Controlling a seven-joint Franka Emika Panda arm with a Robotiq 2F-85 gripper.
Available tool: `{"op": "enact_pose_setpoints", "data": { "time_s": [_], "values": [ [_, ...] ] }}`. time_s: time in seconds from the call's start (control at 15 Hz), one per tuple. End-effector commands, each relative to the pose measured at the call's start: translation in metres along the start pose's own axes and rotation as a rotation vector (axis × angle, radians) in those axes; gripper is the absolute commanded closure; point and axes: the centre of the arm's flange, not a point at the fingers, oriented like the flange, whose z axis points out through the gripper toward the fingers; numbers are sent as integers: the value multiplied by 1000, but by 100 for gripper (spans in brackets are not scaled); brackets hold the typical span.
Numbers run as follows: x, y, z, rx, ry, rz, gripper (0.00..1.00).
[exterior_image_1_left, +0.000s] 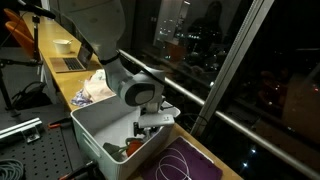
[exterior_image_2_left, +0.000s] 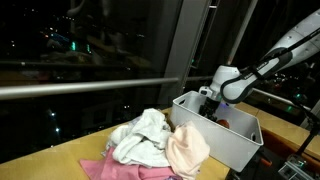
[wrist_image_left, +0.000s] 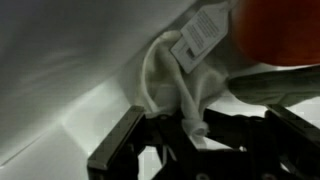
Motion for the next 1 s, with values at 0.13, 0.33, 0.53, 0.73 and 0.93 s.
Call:
{"op": "enact_pose_setpoints", "data": {
  "time_s": [0.13,0.33,0.53,0.73,0.93],
  "values": [
    [-40,-25,-111,-72,19,39,100],
    [-46,-37,-171,-133,57,86,100],
    [-34,-56,-233,-165,133,126,100],
    [10,-88,-284,-201,180,91,100],
    [76,-126,-317,-216,203,5,100]
  ]
}}
